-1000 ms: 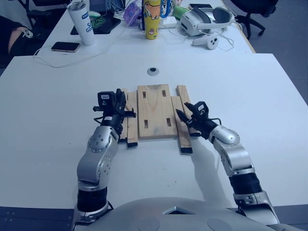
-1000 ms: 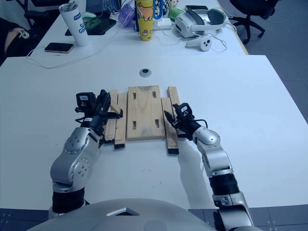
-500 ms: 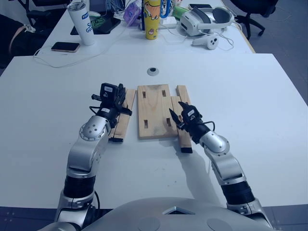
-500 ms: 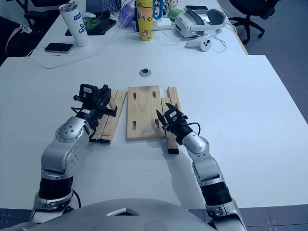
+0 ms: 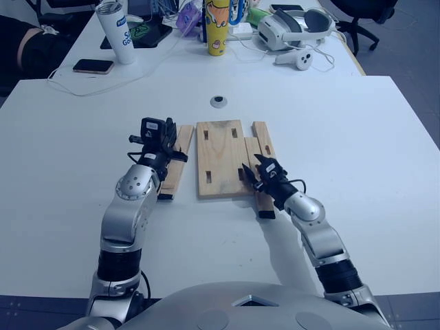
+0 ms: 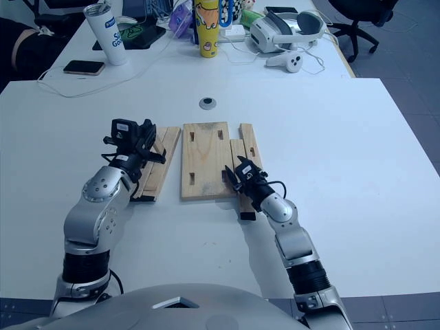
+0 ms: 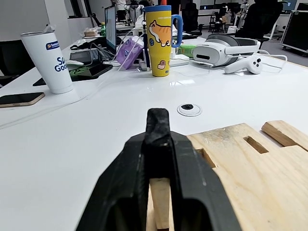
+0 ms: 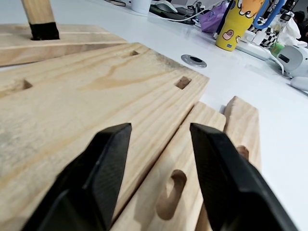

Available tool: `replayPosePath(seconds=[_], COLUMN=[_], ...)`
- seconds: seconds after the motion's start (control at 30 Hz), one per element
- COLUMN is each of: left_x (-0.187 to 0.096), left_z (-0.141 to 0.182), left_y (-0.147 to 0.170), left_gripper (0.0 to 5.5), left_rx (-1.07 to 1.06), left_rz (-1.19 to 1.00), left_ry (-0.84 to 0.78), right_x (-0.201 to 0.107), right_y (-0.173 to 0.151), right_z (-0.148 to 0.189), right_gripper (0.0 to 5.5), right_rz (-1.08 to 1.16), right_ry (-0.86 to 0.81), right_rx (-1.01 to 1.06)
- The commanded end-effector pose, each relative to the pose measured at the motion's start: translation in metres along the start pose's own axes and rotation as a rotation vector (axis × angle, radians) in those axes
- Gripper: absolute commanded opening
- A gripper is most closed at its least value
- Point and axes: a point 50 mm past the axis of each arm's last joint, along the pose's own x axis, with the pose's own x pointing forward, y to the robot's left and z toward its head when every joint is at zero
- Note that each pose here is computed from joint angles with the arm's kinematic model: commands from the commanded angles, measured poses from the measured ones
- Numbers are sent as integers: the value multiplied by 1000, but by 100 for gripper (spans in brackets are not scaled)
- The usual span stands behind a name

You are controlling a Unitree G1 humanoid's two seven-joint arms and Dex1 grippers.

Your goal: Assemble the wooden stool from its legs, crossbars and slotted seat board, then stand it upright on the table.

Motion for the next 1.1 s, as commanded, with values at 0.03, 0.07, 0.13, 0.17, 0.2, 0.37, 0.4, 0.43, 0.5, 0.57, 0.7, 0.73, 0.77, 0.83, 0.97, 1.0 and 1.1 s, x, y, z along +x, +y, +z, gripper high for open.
replayPosePath(seconds=[0.03, 0.07, 0.13, 0.17, 0.2, 0.37, 0.4, 0.43, 0.5, 0.57, 0.7, 0.73, 0.77, 0.83, 0.97, 1.0, 1.1], left_x=[-5, -5, -5, -4, -3, -4, -6, -7, -8, -8, -2, 1, 3, 7, 7, 7, 5], left_z=[-16, -17, -19, -19, -19, -35, -40, -46, -52, -53, -50, -49, -48, -45, -45, -46, -46], left_y=[4, 4, 4, 4, 5, 2, 2, 1, 2, 2, 3, 4, 3, 3, 3, 3, 4], left_gripper=[41, 41, 41, 41, 41, 41, 41, 41, 41, 41, 41, 41, 41, 41, 41, 41, 41], left_rx=[-39, -45, -54, -55, -51, -11, -4, 0, -3, -8, -11, -14, -15, -16, -19, -21, -29], left_rz=[34, 34, 32, 33, 33, 10, 5, -3, -2, 1, -3, 1, 0, -2, -10, -11, -6], left_ry=[110, 122, 139, 144, 147, 213, 229, 253, 274, 272, 252, 243, 237, 226, 223, 223, 212], right_x=[2, 2, 2, 3, 3, 5, 5, 5, 5, 5, 5, 6, 7, 8, 9, 10, 11], right_y=[-1, -1, -1, -1, -2, -2, -2, -3, -3, -4, -3, -4, -4, -6, -7, -7, -8], right_z=[1, 1, 1, 1, 1, 2, 3, 3, 3, 3, 3, 4, 4, 5, 5, 5, 5], right_gripper=[226, 226, 226, 226, 226, 226, 226, 226, 226, 226, 226, 226, 226, 226, 226, 226, 226], right_rz=[8, 6, 2, 1, -1, -4, -3, -5, -5, -6, -7, -6, -5, -4, 2, 5, 11], right_ry=[-2, 0, 2, 3, 3, -1, -3, -3, -3, -2, -3, -5, -7, -10, -12, -11, -13], right_rx=[-12, -13, -12, -12, -13, -15, -16, -16, -15, -14, -15, -15, -16, -18, -24, -26, -34])
